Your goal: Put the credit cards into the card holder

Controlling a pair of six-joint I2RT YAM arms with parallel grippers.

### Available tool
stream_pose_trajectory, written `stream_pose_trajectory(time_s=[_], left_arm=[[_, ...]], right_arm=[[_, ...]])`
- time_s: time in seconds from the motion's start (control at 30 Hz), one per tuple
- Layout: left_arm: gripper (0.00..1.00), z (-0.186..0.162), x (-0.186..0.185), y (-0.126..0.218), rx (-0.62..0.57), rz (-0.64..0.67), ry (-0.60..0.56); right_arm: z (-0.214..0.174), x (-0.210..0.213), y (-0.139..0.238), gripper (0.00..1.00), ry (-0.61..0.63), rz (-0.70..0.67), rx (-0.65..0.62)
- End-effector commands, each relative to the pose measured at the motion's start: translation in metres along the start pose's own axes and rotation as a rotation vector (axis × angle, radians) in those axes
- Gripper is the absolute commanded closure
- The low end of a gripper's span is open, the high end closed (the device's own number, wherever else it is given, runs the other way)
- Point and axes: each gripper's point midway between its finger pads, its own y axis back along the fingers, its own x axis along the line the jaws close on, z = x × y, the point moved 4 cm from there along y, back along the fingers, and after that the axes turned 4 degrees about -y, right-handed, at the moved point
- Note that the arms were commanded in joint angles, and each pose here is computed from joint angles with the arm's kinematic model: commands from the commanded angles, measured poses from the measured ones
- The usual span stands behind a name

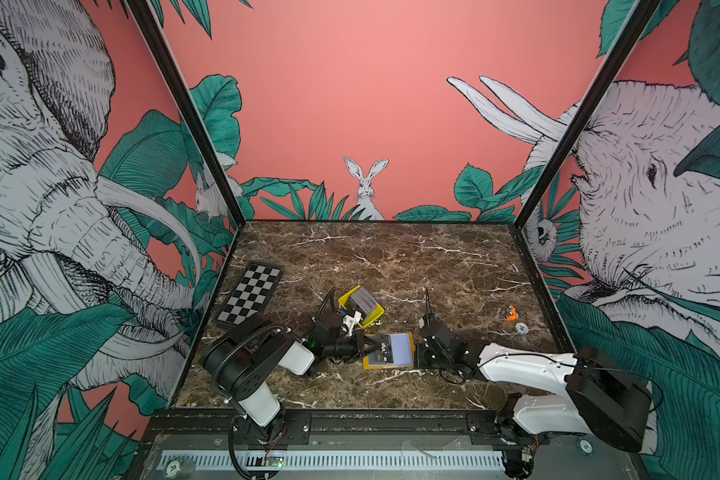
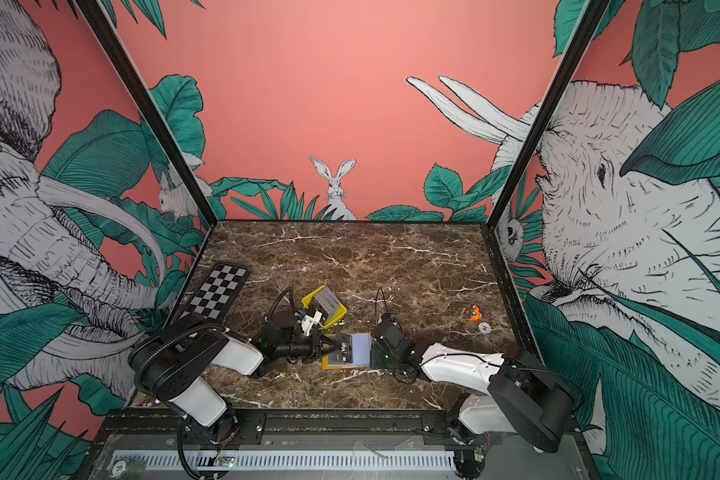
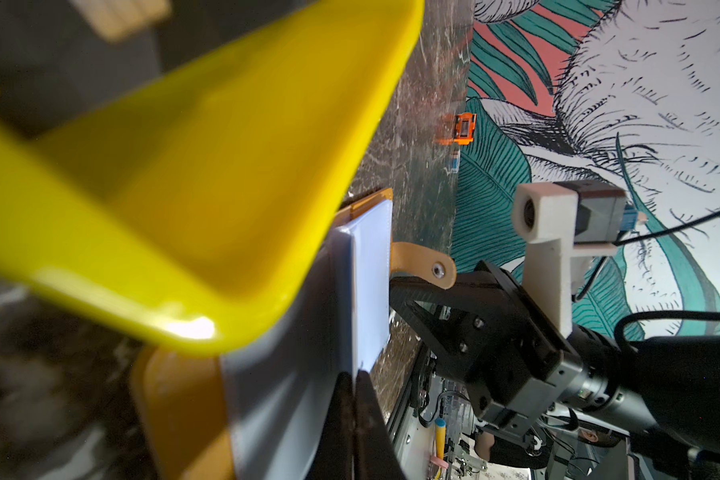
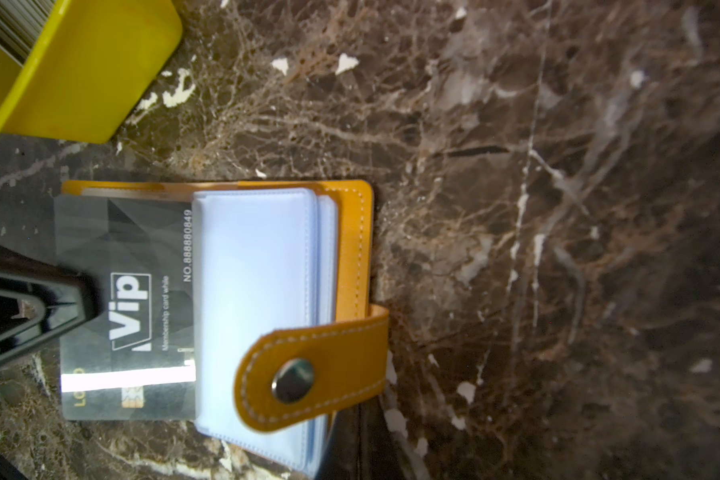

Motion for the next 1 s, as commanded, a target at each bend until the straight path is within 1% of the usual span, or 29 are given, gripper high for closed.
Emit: stream_pose_trajectory(time_s=[0.0,0.07,0.13,0.4,0.43,0.63,0.8,0.97], left_arm=[[1.00,0.000,0.002,0.000,-0.013,0.008,0.003],[1.00,0.000,0.003,0.000,-0.018,0.010,0.007],[1.00,-0.008,0.001,-0.004,0.005,0.008,-0.007],[1.00,-0.010,0.002,-0.010,0.013,0.006,-0.011],[1.00,-0.007,0.004,-0.010,-0.013,0.020,-0.009],[1.00,-0.007,0.006,-0.011,-0.032,0.043,-0.001],[1.00,-0.001,0.000,-0.014,-0.061,0.031,-0.002],[1.00,-0.004,0.000,-0.020,-0.054,0.041,0.000]], right_arm=[[-0.005,-0.005,0.001,0.95,0.007,-0.020,0.006],[-0.005,-0.005,0.001,0.94,0.007,-0.021,0.008],[-0.005,-0.005,0.001,0.94,0.007,-0.021,0.006],[-0.008,-0.005,-0.001,0.95,0.009,-0.012,0.011],[-0.008,-0.006,-0.001,0.95,0.008,-0.012,0.013],[-0.012,-0.006,-0.002,0.95,0.014,-0.008,0.021],[-0.015,-0.006,-0.003,0.96,0.007,0.001,0.020],[-0.016,-0.003,-0.004,0.96,0.002,0.014,0.015]])
